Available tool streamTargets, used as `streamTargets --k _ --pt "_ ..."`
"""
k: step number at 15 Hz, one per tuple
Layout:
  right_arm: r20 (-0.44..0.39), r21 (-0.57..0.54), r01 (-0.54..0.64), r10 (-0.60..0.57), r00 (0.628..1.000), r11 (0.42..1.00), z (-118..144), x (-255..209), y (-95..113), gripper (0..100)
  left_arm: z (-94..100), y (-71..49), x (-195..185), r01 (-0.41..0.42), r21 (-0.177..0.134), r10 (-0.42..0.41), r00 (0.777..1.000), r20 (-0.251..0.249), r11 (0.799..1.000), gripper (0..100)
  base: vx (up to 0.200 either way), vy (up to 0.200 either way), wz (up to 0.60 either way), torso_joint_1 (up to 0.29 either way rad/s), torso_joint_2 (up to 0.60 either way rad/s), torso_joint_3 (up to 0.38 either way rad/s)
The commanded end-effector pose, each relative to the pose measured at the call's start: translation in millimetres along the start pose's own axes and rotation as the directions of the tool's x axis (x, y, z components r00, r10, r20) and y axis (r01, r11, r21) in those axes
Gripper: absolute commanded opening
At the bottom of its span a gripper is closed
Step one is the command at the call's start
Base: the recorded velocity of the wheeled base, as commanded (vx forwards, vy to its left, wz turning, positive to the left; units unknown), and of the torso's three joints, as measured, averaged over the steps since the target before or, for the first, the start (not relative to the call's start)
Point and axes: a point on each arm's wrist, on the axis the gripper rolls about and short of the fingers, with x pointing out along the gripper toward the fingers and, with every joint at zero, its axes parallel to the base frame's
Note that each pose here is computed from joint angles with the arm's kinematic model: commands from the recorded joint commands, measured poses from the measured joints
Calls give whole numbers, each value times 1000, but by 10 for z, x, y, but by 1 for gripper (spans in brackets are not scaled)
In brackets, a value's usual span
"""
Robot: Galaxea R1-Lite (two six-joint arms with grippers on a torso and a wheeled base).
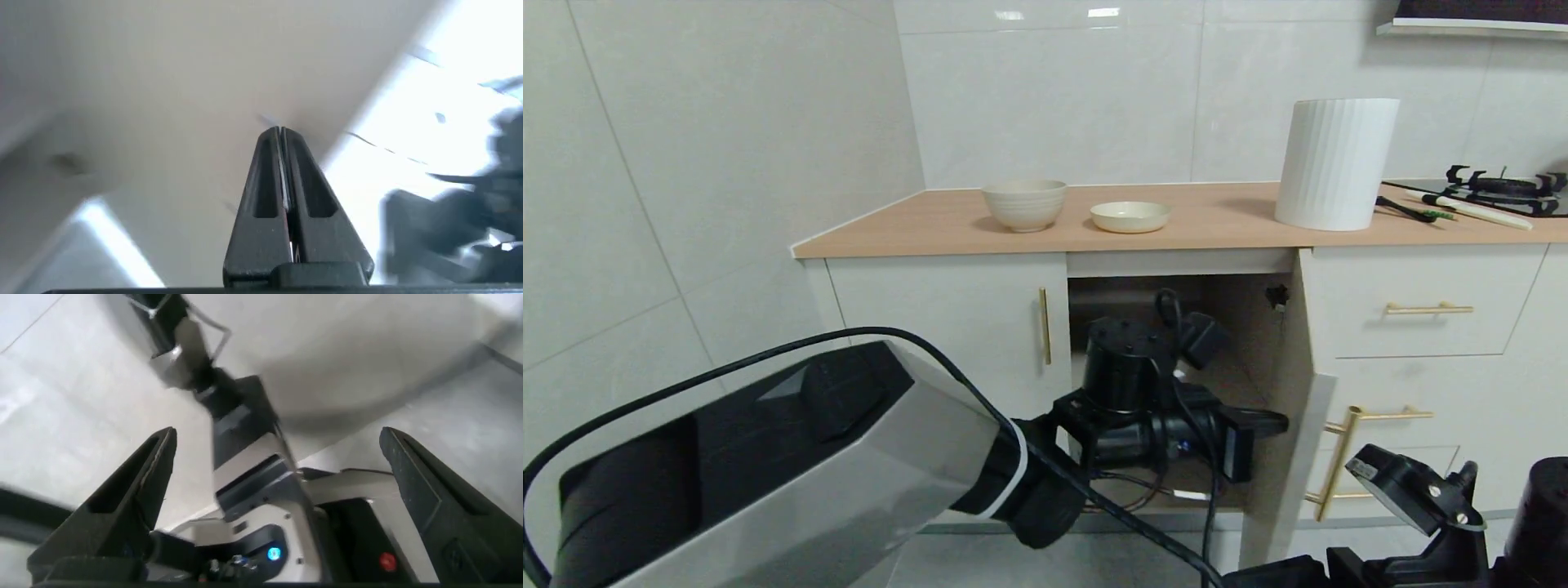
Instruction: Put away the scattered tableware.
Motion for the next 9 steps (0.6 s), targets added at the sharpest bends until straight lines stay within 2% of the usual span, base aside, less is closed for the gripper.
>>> streamTargets --k 1,2,3,4,5,6,8,9 --pt "-1 -64 -83 83 997 995 15 -21 253 100 125 -553 66 102 36 -102 995 0 994 0 0 0 0 0 0 0" --pt "-5 -59 -82 82 997 995 10 -22 255 100 221 -382 -66 14 31 -16 999 40 999 0 0 0 0 0 0 0" --pt "-6 -57 -80 79 997 995 9 -16 247 100 276 -290 -167 -41 27 39 997 63 999 0 0 0 0 0 0 0" --pt "-14 -46 -72 72 997 996 10 23 205 100 371 -136 -392 -140 13 138 985 100 990 0 0 0 0 0 0 0" --pt "-14 -40 -62 61 998 997 20 53 170 100 430 -68 -546 -195 6 192 973 124 981 0 0 0 0 0 0 0" --pt "9 -34 -5 5 1000 999 74 169 56 100 527 -1 -982 -300 -17 298 940 164 954 0 0 0 0 0 0 0" --pt "77 -51 131 -126 989 990 182 387 -168 100 606 35 -1561 -406 -12 400 895 195 914 0 0 0 0 0 0 0" --pt "117 -92 198 -187 975 976 246 499 -281 100 634 57 -1882 -472 -9 462 860 217 882 0 0 0 0 0 0 0"
